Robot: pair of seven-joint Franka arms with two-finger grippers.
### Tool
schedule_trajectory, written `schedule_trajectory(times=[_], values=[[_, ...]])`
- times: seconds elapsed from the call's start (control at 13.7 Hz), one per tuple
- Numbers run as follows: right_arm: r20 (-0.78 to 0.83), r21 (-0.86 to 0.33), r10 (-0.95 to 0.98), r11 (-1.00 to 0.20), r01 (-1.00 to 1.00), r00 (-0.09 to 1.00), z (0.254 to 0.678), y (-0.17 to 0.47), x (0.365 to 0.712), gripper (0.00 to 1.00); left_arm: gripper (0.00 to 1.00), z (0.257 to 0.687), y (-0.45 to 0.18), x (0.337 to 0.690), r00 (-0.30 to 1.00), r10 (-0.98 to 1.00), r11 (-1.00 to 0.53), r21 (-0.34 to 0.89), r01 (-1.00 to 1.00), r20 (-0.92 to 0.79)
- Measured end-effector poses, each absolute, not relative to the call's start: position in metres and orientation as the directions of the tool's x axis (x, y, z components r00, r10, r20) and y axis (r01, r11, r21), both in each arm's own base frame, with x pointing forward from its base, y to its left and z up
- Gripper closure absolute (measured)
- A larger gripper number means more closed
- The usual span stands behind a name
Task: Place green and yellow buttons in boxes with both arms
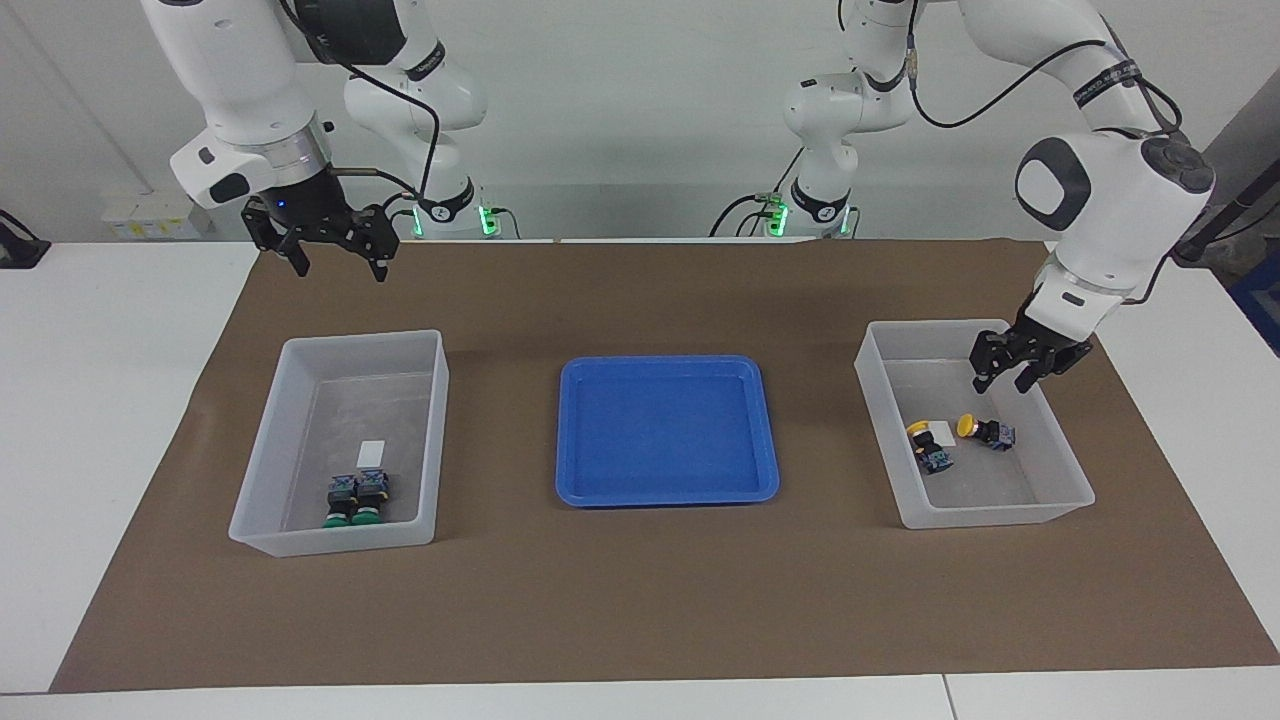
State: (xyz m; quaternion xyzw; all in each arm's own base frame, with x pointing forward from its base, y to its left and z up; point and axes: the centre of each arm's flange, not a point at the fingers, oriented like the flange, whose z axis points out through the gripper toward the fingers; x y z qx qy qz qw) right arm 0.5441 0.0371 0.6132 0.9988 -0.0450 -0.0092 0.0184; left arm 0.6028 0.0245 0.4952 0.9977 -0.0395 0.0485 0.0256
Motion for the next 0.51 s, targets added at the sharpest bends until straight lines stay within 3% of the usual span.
schedule_trajectory(times=[0.51], values=[[0.0,0.034,-0.104,-0.994,-0.104,0.995,0.612,0.028,0.549,0.0,0.34,0.596,-0.023,0.561,0.989,-0.135,-0.989,0.059,-0.139,0.061]])
